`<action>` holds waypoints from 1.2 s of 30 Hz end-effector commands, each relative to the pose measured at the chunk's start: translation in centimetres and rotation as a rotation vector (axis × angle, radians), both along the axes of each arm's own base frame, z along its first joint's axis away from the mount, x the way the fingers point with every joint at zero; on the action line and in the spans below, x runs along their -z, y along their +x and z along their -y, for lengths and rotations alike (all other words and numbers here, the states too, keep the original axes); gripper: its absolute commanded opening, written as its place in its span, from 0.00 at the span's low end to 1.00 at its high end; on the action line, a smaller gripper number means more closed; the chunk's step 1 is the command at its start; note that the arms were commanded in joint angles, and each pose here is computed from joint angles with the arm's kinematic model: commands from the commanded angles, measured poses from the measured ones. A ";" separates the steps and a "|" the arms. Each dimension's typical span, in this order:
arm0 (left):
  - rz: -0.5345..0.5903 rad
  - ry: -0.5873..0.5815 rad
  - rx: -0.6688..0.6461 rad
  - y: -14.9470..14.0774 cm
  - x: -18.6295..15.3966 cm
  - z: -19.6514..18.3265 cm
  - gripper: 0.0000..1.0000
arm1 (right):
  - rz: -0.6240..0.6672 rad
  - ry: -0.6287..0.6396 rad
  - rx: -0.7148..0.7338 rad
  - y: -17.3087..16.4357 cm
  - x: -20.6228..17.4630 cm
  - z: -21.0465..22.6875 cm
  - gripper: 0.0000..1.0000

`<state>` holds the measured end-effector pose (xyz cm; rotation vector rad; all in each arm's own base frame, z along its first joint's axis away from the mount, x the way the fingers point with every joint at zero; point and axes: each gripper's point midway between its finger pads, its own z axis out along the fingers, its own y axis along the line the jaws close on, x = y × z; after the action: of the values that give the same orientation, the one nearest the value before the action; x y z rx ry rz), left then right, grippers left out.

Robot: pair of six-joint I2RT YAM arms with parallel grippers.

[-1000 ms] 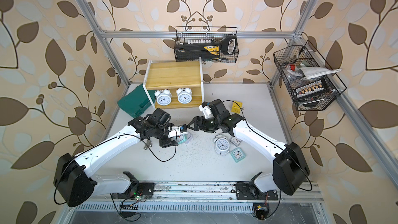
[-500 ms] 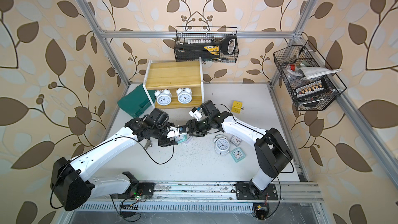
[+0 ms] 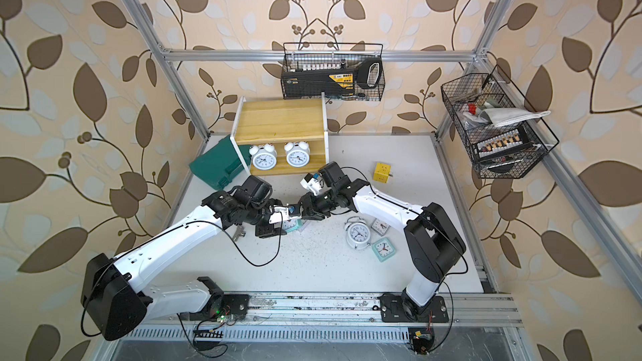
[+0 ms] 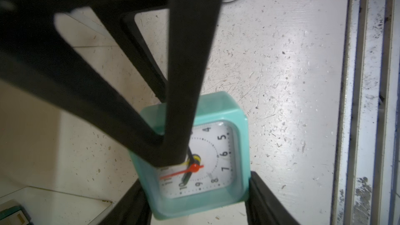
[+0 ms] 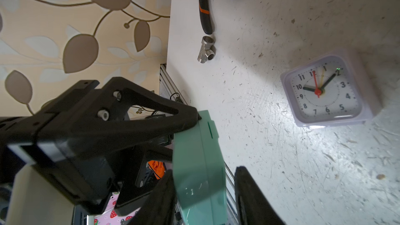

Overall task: Place the alarm clocks on the shelf by style
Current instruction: Pick up the alarm from the center of the board.

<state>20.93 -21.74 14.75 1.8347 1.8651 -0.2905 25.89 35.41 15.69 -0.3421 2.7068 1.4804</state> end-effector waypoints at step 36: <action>-0.232 -0.372 -0.227 -0.4 -7.6 0.0 0.80 | 0.742 0.043 -0.068 2.7 -14.3 4.5 0.18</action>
<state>21.34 -20.87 20.07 1.4426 1.9905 -0.5810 28.14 31.01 25.13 -0.7109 2.2692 1.1562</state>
